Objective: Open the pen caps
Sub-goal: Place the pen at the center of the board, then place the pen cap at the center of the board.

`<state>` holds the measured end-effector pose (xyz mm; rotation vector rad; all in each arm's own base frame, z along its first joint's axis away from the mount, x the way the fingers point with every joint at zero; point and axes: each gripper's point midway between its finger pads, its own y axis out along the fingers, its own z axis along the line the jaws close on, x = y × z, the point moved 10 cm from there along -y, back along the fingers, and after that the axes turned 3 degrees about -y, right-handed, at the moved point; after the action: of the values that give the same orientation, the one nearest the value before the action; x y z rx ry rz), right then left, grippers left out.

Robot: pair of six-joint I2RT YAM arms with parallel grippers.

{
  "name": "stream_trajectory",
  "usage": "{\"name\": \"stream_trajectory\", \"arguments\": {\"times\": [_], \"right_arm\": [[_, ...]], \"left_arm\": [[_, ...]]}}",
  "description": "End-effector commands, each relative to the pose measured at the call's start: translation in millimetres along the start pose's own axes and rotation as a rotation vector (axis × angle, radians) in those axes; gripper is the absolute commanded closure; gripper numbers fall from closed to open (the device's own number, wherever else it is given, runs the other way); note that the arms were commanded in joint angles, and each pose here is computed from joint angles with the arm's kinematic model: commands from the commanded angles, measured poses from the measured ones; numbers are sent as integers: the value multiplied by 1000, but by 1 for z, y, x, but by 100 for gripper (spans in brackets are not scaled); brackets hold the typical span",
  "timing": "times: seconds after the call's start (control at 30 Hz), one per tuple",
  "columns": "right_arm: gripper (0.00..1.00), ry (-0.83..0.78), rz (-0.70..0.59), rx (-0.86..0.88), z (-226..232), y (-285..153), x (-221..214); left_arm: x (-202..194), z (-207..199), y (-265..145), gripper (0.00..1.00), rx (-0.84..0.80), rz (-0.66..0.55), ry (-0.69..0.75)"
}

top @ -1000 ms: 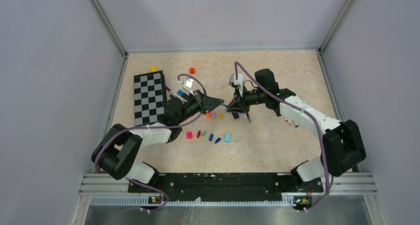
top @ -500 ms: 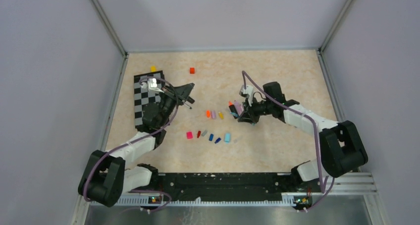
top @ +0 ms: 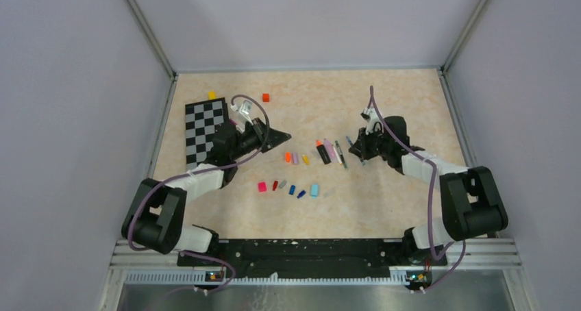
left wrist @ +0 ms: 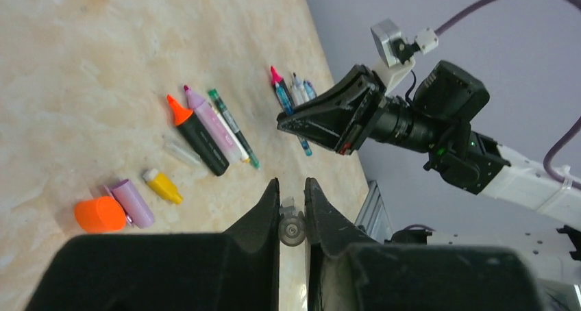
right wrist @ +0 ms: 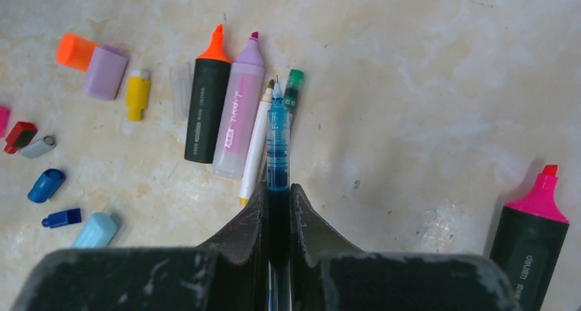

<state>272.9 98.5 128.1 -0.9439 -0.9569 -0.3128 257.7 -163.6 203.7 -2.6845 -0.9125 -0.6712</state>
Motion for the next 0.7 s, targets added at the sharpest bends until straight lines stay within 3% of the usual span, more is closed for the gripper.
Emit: {"name": "stream_trajectory", "arguments": {"times": [0.0, 0.3, 0.67], "right_arm": [[96, 104, -32, -63, -8, 14, 14], [95, 187, 38, -45, -13, 34, 9], [93, 250, 105, -31, -16, 47, -1]], "left_arm": [[-8, -1, 7, 100, -41, 143, 31], [-28, 7, 31, 98, 36, 229, 24], [-20, 43, 85, 98, 185, 320, -30]]}}
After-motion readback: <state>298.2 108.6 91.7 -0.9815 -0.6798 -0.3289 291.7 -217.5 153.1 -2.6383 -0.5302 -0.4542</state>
